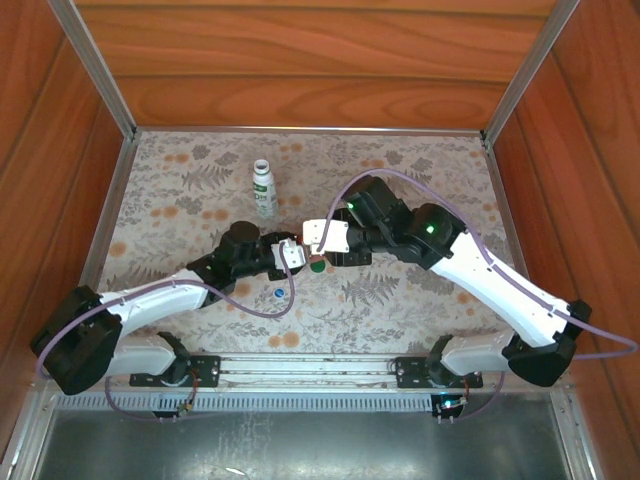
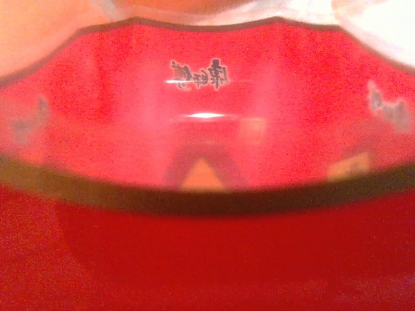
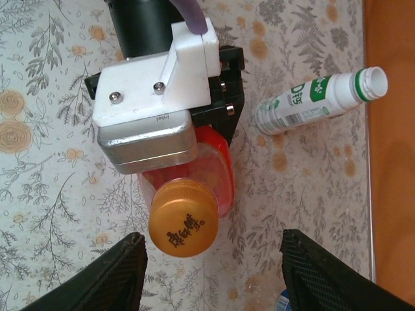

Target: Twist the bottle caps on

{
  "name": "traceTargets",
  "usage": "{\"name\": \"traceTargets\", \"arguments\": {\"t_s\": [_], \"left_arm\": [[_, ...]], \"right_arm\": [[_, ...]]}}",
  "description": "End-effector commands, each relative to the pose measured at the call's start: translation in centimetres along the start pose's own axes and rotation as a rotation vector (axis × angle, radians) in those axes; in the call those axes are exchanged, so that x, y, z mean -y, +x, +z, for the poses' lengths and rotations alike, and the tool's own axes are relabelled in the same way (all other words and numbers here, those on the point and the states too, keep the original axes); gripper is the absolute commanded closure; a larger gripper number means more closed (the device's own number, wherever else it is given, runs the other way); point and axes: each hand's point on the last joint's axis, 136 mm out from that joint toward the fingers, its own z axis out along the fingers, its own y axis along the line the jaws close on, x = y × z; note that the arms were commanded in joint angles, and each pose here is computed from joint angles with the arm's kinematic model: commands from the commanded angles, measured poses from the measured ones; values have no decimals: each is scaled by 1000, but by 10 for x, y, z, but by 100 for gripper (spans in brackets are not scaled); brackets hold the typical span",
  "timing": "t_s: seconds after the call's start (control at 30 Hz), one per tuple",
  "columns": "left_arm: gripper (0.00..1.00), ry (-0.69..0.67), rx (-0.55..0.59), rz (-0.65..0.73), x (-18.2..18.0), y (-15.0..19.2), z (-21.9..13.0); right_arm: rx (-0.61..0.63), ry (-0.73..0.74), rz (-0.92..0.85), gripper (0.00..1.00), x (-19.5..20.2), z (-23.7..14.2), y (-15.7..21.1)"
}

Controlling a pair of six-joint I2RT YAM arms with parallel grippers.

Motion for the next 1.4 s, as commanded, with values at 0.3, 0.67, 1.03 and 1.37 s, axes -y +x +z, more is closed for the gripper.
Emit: {"name": "traceTargets", "arguments": {"t_s": [0.3, 0.67, 1.03, 1.37], "left_arm": [[47, 26, 15, 15, 6, -10, -3], [47, 8, -1, 20, 4, -7, -5], [47, 21, -10, 12, 7, -5, -4], [47, -31, -38, 11, -6, -5, -4]], "right_arm": [[18, -70, -50, 55, -15, 8, -2], [15, -138, -34, 53, -29, 12, 1], [18, -115, -27, 61, -24, 18, 0], [37, -83, 147, 66, -20, 21, -2]]}}
